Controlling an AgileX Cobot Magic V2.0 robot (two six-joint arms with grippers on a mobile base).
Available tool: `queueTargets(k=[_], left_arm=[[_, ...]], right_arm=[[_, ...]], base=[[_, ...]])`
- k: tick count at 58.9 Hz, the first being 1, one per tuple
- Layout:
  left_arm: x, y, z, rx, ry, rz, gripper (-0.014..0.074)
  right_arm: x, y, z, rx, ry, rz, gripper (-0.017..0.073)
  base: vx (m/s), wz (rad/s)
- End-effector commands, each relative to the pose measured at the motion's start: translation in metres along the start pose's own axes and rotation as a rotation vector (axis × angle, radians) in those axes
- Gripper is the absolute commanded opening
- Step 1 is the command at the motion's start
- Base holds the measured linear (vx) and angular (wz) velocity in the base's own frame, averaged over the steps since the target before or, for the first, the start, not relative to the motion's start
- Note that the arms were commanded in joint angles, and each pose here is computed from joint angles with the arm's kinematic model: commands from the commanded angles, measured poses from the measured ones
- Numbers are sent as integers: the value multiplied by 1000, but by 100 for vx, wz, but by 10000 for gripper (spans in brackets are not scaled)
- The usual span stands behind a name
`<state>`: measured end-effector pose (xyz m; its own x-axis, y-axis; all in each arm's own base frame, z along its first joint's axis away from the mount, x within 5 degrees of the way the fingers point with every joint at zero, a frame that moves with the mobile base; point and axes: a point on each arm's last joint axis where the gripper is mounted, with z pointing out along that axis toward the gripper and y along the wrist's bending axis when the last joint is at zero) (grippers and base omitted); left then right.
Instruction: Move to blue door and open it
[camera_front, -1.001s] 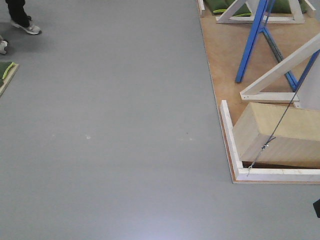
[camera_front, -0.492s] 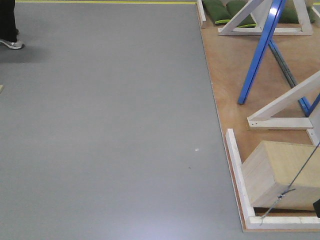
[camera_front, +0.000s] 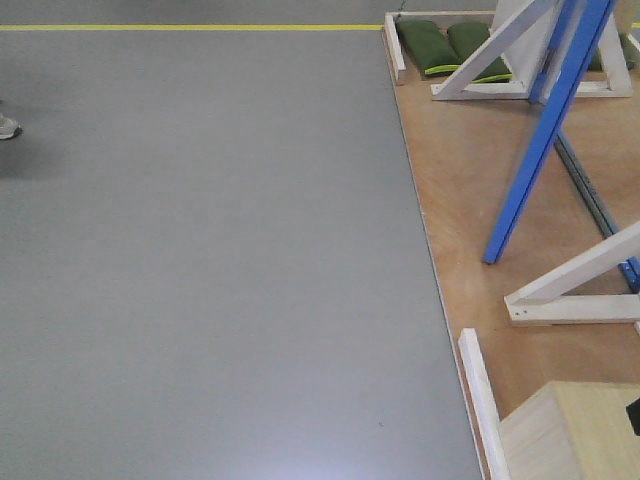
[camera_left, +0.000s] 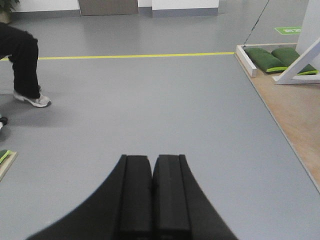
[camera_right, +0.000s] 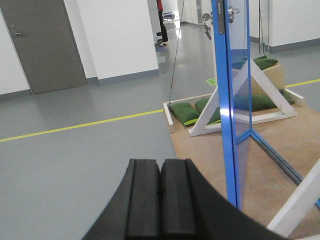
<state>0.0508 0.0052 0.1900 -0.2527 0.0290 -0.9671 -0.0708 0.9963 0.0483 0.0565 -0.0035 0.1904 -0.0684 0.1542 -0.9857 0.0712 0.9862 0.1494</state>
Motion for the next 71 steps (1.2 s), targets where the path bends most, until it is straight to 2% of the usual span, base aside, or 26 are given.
queueTargets(k=[1, 71], left_arm=[[-17, 0, -6, 8, -126, -8, 73], [-17, 0, -6, 8, -127, -8, 73]], right_arm=[[-11, 2, -2, -12, -109, -17, 8], [-11, 2, -2, -11, -108, -17, 8]], base=[[51, -5], [48, -2]])
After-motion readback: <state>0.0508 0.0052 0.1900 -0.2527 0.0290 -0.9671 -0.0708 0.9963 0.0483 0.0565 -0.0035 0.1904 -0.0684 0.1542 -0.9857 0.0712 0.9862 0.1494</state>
